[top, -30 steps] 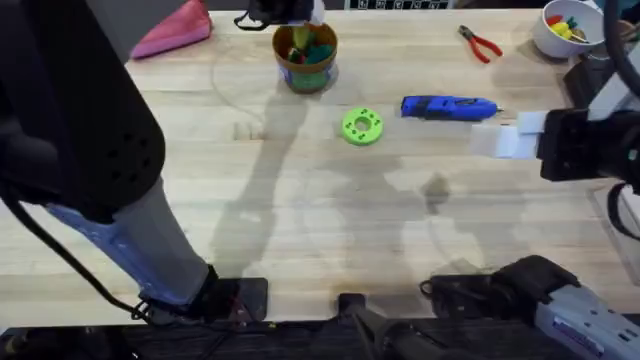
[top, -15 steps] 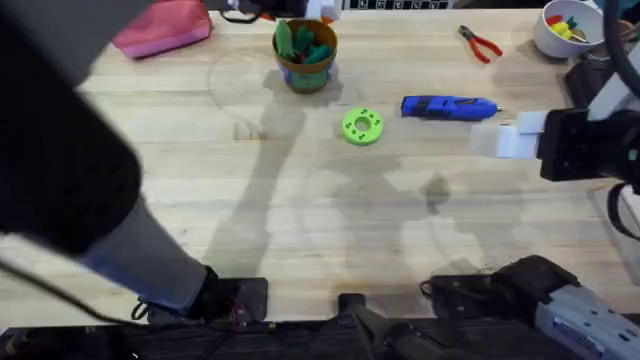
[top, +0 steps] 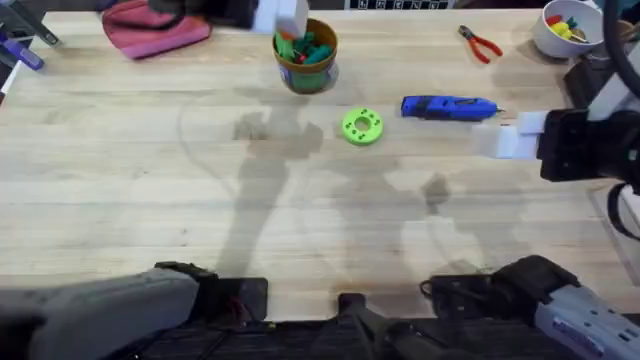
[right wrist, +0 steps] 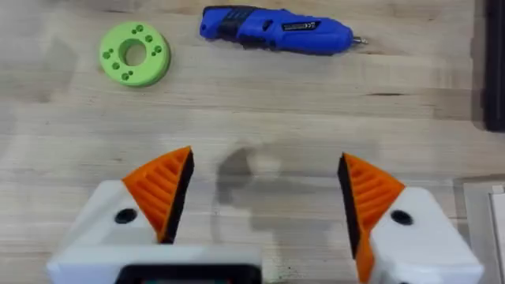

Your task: Pick up the gripper from the table and insert it into the empty holder that is missing its gripper. Then pick up a screw, insert it into the mounting hole, and use the screwdriver to tighten it. Finally, clean up the table by picking up the vegetable and placing it into the bucket.

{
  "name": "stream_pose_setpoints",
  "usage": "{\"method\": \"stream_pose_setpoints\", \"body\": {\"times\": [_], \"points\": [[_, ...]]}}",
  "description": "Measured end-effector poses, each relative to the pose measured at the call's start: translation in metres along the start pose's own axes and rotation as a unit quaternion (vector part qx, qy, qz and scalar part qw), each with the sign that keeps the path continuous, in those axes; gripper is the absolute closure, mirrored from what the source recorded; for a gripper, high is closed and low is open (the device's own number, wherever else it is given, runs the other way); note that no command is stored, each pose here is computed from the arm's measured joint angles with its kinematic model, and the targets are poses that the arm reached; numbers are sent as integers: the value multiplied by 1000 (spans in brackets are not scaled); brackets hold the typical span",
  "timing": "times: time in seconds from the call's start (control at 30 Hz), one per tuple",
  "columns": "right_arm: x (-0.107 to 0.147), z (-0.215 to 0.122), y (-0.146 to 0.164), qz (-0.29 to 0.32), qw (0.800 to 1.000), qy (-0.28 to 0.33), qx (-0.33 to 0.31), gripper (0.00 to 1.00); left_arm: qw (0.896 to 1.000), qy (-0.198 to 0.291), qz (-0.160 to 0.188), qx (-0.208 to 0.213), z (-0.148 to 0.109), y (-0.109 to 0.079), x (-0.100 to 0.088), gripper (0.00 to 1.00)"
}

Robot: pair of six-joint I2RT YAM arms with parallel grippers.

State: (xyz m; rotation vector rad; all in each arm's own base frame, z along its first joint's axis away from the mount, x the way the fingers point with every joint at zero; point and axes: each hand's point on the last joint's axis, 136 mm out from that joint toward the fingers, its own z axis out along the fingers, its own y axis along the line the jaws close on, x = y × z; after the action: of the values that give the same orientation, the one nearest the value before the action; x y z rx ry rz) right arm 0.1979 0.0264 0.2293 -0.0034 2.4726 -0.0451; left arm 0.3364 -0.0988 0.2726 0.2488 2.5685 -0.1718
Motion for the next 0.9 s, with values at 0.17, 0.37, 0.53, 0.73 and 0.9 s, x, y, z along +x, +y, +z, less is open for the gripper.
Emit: {"method": "stream_pose_setpoints", "body": {"times": [0.17,0.37,0.53,0.73,0.9], "points": [[2,0,-1,-1,1000,5,1,8,1000,20,1,-7,-5,6,46,15],[2,0,-1,-1,1000,5,1,8,999,40,1,-15,-6,12,97,14],[2,0,-1,-1,1000,5,1,8,998,62,1,-18,3,15,120,14],[2,0,-1,-1,1000,5,1,8,998,65,1,-19,6,16,123,15],[2,0,-1,-1,1000,5,1,7,998,65,1,-19,6,16,123,13]]}}
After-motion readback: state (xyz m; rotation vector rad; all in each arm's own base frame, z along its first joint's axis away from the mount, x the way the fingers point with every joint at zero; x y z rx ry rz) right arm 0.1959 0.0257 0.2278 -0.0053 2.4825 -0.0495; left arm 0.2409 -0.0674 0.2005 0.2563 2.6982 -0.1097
